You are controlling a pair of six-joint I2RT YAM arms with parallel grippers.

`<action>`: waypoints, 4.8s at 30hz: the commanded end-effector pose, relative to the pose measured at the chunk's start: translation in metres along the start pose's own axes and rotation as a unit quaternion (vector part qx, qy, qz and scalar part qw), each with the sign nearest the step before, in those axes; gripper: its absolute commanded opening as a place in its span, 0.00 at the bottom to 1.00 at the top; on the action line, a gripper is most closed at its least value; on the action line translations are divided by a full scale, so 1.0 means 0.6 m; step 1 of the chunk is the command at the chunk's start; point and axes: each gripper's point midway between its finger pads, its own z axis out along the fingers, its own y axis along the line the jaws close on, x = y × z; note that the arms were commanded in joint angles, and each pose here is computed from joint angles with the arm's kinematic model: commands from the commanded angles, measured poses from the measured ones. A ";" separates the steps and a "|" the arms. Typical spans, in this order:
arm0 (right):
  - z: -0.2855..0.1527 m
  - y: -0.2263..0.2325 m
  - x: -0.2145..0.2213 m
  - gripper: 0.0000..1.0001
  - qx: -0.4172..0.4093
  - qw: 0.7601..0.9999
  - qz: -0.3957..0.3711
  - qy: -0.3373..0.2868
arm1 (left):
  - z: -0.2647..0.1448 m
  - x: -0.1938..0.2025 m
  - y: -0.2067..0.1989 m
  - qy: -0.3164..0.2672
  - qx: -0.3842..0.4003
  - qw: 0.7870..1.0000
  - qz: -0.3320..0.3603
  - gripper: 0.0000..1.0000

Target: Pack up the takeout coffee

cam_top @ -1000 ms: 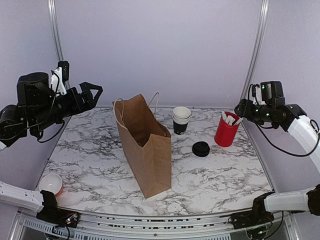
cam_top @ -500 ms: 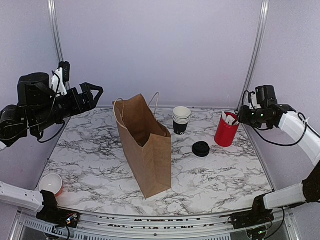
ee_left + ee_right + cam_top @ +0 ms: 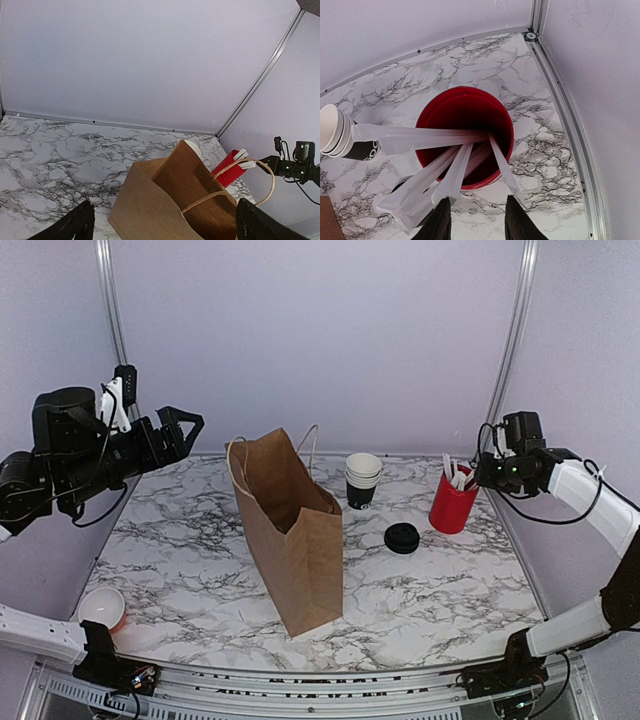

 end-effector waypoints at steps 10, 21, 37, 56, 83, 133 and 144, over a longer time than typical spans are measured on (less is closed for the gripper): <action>-0.063 0.010 -0.065 0.39 -0.021 0.998 0.004 -0.063 | 0.002 0.011 0.011 0.009 -0.009 1.000 -0.001 0.99; -0.043 -0.008 -0.038 0.42 0.010 0.999 -0.005 -0.038 | 0.008 0.012 0.004 0.013 -0.005 1.000 0.003 0.99; 0.026 -0.020 -0.029 0.33 0.048 0.998 -0.026 -0.016 | 0.003 0.014 0.008 0.014 -0.003 1.000 0.002 0.99; -0.006 -0.013 -0.060 0.00 0.060 0.995 -0.051 -0.055 | 0.010 0.015 0.002 0.019 -0.002 1.000 0.003 0.99; -0.269 0.052 -0.206 0.00 -0.009 0.981 -0.060 -0.182 | 0.019 0.012 -0.006 0.017 0.003 1.000 0.006 0.99; -0.493 0.528 -0.007 0.00 -0.429 0.834 -0.321 -0.129 | 0.015 0.014 0.010 0.006 -0.009 1.000 -0.003 0.99; -0.471 0.571 0.029 0.28 -0.422 0.828 -0.353 -0.108 | 0.013 0.013 0.009 0.007 -0.006 1.000 -0.004 0.99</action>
